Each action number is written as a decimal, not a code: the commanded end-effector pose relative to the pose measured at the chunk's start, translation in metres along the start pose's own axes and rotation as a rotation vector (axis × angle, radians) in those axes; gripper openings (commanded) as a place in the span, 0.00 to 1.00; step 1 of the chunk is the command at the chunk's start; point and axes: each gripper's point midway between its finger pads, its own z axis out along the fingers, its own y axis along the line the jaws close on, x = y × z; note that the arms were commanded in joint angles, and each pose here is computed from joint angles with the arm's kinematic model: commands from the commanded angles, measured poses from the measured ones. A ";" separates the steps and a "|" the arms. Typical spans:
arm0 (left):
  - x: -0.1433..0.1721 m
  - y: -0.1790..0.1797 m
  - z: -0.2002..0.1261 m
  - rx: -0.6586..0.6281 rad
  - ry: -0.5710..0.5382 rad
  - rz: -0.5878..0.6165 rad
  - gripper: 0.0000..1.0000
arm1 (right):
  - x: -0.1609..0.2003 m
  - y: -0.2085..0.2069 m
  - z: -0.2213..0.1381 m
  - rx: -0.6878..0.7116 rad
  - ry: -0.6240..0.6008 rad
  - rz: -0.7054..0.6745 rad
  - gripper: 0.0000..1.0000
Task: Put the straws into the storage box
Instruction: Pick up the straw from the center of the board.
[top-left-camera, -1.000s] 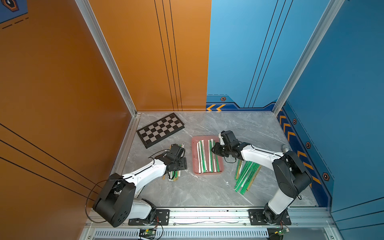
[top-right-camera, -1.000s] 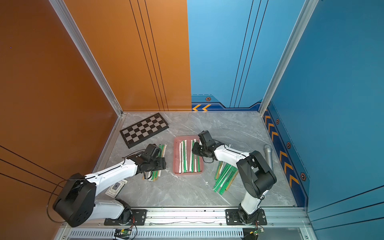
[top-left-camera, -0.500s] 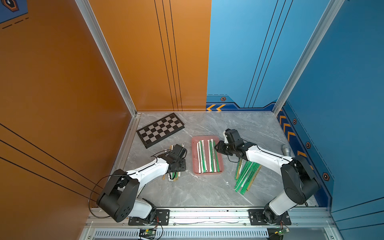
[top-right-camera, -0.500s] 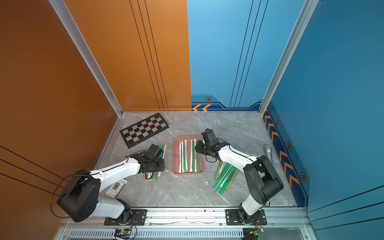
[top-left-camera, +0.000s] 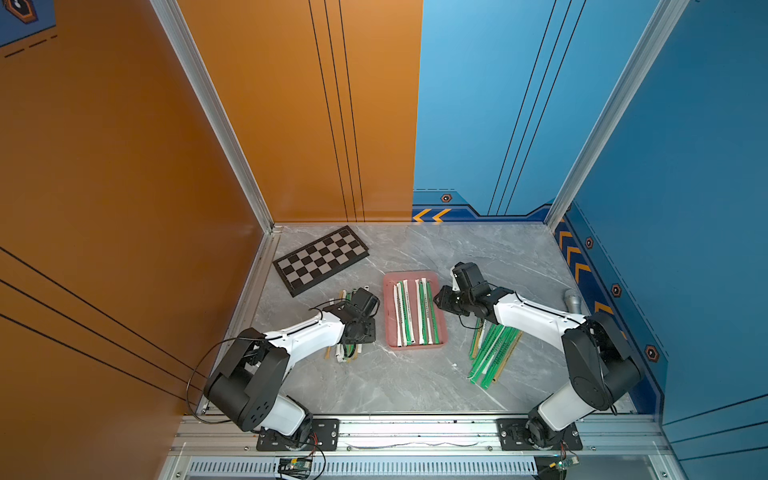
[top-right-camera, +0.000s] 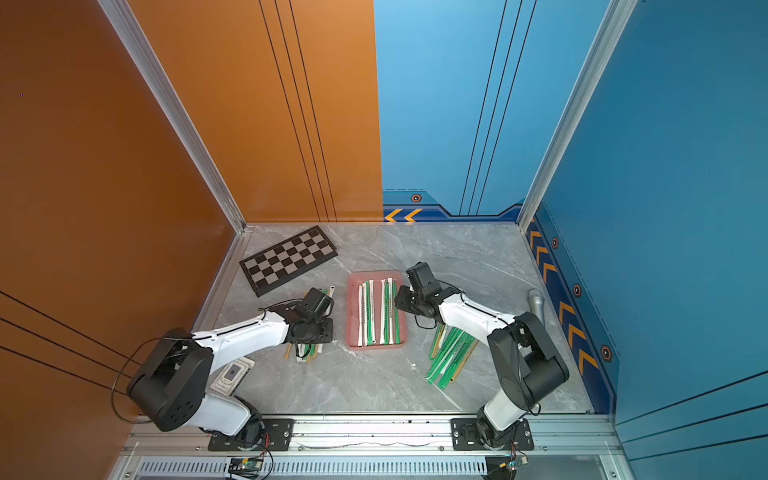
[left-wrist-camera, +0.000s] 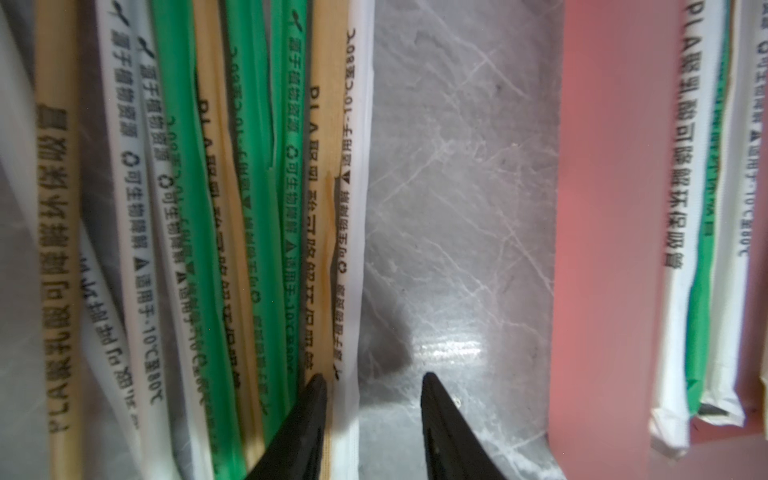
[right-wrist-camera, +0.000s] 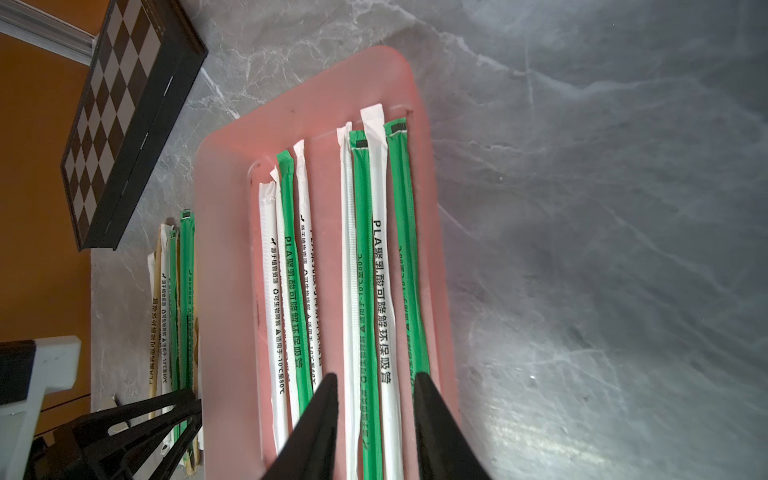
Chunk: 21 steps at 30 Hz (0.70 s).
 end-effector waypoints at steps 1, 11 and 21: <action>-0.001 0.002 0.001 -0.032 0.007 0.008 0.40 | 0.001 -0.010 -0.008 0.027 -0.007 0.002 0.34; -0.007 -0.008 -0.008 -0.039 -0.044 0.042 0.40 | 0.000 -0.022 -0.015 0.042 -0.021 0.018 0.34; 0.001 -0.002 0.005 -0.095 0.021 0.045 0.39 | -0.003 -0.034 -0.025 0.052 -0.039 0.039 0.34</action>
